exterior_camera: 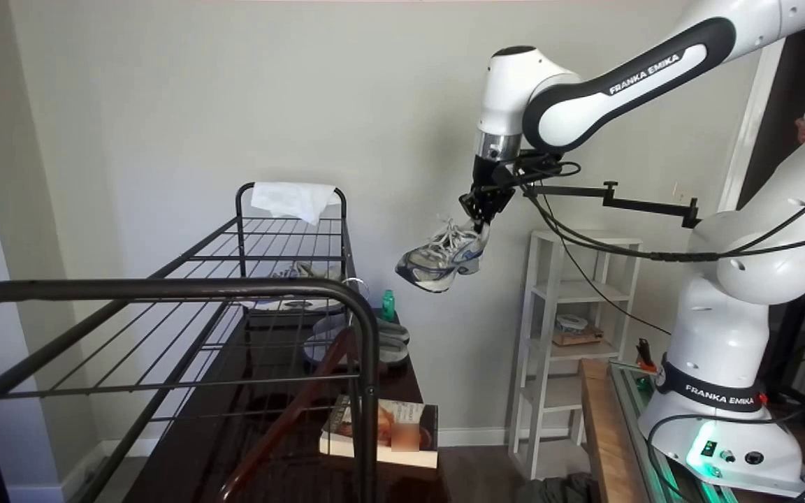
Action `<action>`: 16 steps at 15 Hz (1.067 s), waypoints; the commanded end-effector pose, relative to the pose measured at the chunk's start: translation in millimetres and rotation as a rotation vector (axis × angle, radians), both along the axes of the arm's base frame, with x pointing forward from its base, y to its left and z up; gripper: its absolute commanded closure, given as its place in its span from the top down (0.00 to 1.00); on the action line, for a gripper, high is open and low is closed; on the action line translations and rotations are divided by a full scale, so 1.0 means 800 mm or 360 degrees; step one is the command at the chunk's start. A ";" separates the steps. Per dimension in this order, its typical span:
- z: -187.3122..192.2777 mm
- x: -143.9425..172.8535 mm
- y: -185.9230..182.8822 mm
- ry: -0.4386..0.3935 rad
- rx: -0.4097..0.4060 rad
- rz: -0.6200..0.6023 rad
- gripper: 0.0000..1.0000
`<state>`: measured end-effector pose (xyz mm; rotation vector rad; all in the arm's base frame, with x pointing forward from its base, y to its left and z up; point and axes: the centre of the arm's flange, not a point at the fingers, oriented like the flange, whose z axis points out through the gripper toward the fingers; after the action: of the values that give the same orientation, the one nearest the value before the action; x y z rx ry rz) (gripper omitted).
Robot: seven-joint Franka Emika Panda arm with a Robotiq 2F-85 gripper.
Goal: Put a shoe on the top stand and put the green bottle in the shoe
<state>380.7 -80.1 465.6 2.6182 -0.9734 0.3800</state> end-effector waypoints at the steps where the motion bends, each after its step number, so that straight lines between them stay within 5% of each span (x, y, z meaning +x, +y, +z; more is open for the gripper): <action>1: 0.077 -0.010 0.027 -0.0213 0.0039 -0.0039 0.04; 5: 0.119 0.044 0.072 -0.0396 0.0082 -0.0104 0.04; 8: 0.145 0.115 0.104 -0.0372 0.0211 -0.0244 0.04; 9: 0.118 0.046 0.093 -0.0388 0.0117 -0.0129 0.04; 10: 0.118 0.058 0.099 -0.0377 0.0127 -0.0126 0.15; 13: 0.106 0.058 0.095 -0.0343 0.0128 -0.0134 0.15; 14: 0.089 0.050 0.084 -0.0300 0.0227 -0.0181 0.04; 16: 0.080 0.071 0.096 -0.0298 0.0382 -0.0317 0.04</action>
<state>424.0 -8.9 540.9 2.6563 -1.2351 0.5732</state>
